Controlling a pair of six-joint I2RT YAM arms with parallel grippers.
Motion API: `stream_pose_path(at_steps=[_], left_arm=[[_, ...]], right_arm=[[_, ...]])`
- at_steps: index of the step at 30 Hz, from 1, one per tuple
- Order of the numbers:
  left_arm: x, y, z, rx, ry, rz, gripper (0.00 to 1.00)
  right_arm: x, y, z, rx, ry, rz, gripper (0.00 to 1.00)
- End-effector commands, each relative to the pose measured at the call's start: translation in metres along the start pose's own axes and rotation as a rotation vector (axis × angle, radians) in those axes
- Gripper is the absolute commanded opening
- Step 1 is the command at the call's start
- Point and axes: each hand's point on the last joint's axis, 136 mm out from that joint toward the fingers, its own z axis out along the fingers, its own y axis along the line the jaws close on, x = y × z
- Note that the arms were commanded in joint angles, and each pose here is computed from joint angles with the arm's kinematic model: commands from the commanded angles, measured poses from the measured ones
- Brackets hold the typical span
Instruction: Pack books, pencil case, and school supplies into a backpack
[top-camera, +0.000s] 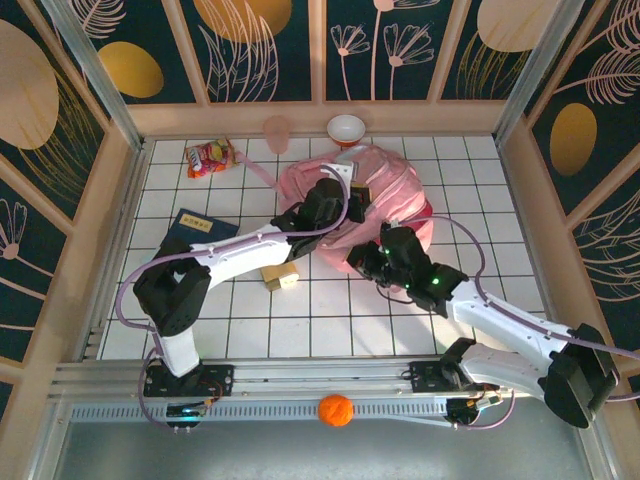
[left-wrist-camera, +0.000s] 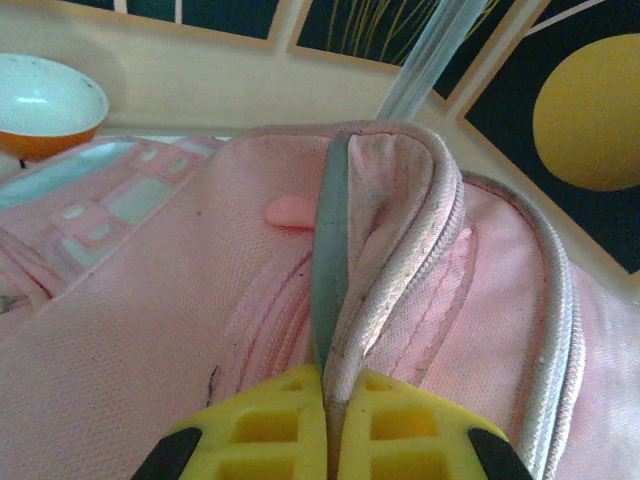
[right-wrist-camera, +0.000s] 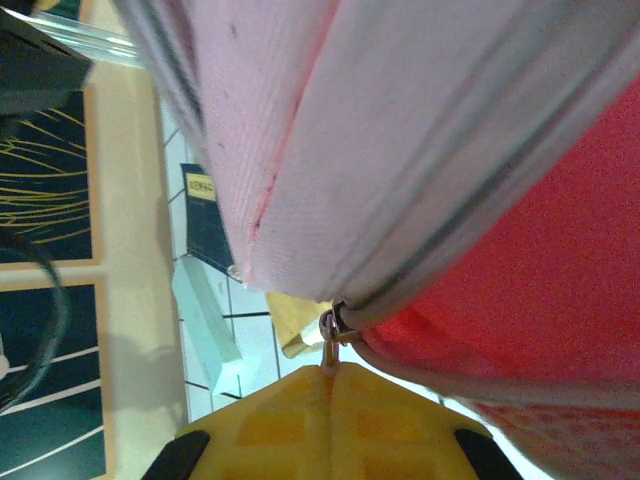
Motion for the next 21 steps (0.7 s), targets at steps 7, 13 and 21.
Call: stream_pose_path(at_steps=[7, 13, 21], left_arm=[[-0.088, -0.062, -0.023, 0.146, -0.269, -0.226, 0.00], [-0.107, -0.076, -0.026, 0.157, -0.321, -0.249, 0.00], [-0.118, -0.085, -0.027, 0.155, -0.361, -0.279, 0.00]], right_arm=[[-0.010, -0.006, -0.004, 0.028, -0.108, 0.023, 0.00], [-0.007, 0.004, -0.002, 0.046, -0.179, 0.030, 0.00], [-0.002, 0.005, 0.007, 0.100, -0.284, 0.035, 0.00]])
